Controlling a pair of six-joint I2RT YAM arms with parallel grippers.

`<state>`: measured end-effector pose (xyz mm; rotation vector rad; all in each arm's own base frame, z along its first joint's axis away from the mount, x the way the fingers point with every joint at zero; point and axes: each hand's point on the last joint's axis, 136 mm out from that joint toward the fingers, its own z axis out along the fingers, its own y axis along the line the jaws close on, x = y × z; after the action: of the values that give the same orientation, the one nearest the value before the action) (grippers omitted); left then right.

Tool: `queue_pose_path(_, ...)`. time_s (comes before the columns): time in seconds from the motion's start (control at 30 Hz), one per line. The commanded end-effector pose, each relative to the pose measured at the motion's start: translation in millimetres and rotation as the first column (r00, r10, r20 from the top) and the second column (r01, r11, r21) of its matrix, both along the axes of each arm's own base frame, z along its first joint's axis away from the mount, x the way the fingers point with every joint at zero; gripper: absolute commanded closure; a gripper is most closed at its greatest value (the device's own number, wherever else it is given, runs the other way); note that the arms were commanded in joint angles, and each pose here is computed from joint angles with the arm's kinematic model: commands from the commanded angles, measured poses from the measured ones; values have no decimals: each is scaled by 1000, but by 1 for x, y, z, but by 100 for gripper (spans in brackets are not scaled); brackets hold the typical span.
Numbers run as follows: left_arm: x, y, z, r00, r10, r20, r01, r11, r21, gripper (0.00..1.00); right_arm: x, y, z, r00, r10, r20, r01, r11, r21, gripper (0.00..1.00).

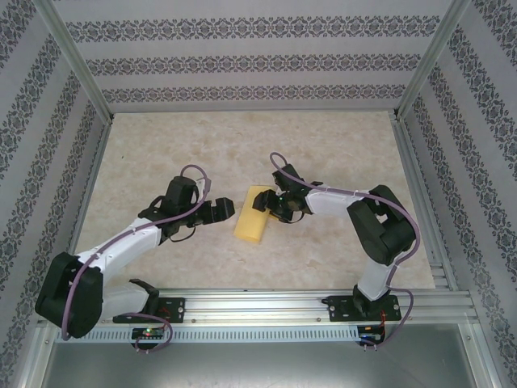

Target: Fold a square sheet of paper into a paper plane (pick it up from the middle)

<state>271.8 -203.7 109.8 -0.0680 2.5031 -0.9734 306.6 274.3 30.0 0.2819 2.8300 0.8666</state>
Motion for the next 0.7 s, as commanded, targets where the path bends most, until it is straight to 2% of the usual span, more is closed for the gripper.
queue_pose_path(0.0, 4, -17, 10, 999, -50, 19, 51, 997, -53, 16, 6, -17, 6, 999, -8, 36, 11, 996, -85, 35)
queue_pose_path(0.1, 6, -23, 9, 998, -63, 10, 63, 996, -57, 22, 5, -22, 4, 999, -16, 29, 19, 993, -116, 36)
queue_pose_path(0.2, 7, -28, 5, 997, -71, -3, 71, 996, -53, 23, 2, -21, 1, 1000, -19, 21, 22, 992, -127, 39)
queue_pose_path(0.27, 7, -31, 3, 997, -74, -10, 74, 996, -53, 24, 1, -12, 0, 1000, -9, 16, 11, 997, -78, 44)
queue_pose_path(0.4, 7, -33, -2, 997, -75, -21, 74, 996, -46, 24, 6, 4, 7, 999, 16, 34, -15, 1000, -19, 45)
queue_pose_path(0.6, 8, -30, -3, 998, -66, -22, 65, 997, -32, 23, 14, 14, 17, 989, 121, 86, -119, 992, -38, 47)
queue_pose_path(0.67, 8, -30, -3, 998, -63, -23, 62, 998, -29, 23, 14, 15, 14, 984, 161, 79, -157, 986, -54, 50)
